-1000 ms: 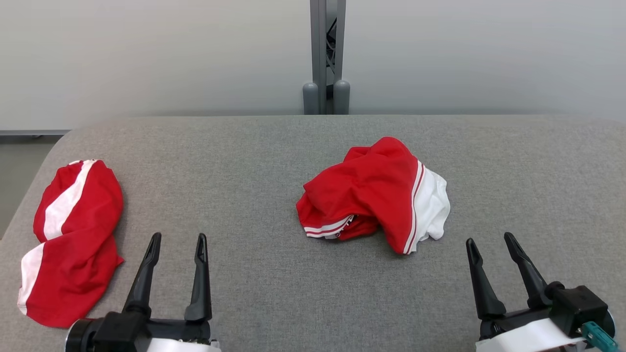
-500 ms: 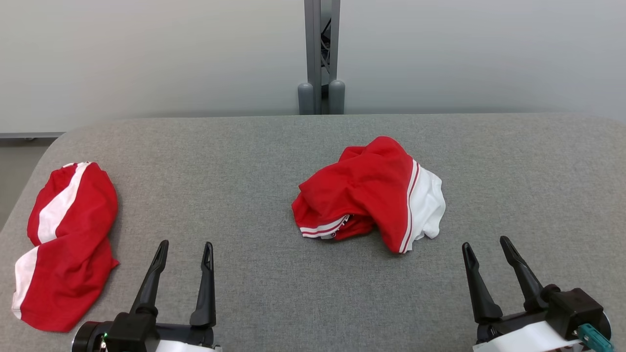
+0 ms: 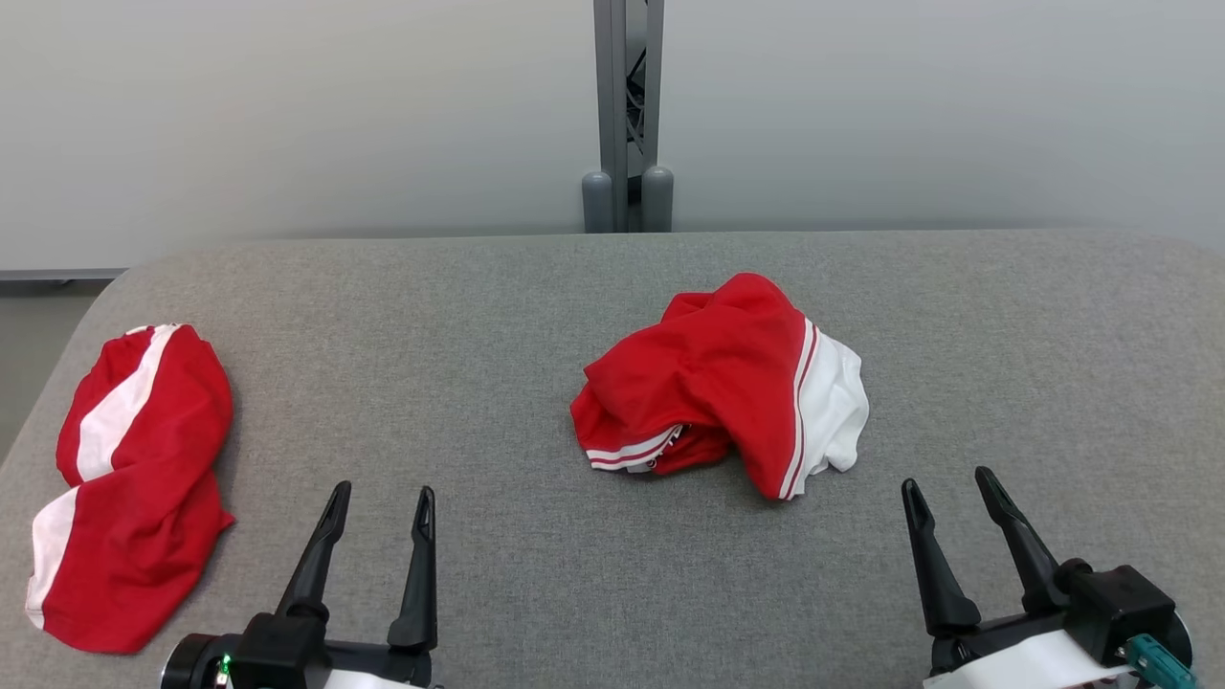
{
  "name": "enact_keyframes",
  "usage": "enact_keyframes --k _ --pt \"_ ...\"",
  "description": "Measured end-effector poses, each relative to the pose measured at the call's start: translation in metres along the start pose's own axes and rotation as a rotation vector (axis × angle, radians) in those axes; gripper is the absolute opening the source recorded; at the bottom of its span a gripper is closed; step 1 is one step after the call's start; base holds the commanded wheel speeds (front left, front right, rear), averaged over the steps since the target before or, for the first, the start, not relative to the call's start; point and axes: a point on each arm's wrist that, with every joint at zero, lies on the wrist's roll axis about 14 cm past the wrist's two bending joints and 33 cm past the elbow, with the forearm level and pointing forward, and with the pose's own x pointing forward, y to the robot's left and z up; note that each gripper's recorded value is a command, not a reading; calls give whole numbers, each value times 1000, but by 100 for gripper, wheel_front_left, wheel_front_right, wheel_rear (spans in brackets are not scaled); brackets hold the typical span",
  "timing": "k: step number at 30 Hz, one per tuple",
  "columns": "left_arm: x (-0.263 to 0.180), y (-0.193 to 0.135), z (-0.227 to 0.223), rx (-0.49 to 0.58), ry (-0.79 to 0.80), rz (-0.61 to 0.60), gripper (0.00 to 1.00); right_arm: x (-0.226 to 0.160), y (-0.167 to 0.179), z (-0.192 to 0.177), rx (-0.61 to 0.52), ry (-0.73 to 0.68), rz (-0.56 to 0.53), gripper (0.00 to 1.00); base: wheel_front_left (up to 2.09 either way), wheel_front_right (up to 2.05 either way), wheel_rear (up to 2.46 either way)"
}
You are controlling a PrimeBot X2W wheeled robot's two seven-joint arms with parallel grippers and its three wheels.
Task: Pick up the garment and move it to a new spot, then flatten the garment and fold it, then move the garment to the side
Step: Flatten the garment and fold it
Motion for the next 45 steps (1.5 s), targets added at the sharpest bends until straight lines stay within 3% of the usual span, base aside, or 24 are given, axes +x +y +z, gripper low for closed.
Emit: enact_keyframes --k 11,22,29,39,45 --pt "9 -27 -7 -15 19 -105 100 -6 -18 -3 20 9 -61 100 0 0 0" --pt "42 -106 -12 21 8 -402 100 -5 -54 0 24 -3 -166 100 0 0 0" --pt "58 -171 -16 -14 -1 -624 100 -7 -79 -2 15 4 -240 100 0 0 0" --pt "61 -253 -66 -33 138 -919 100 -15 -112 -13 -3 44 -340 100 0 0 0" --pt "67 -266 -109 28 327 -957 100 -16 -120 -18 -8 62 -363 100 0 0 0"
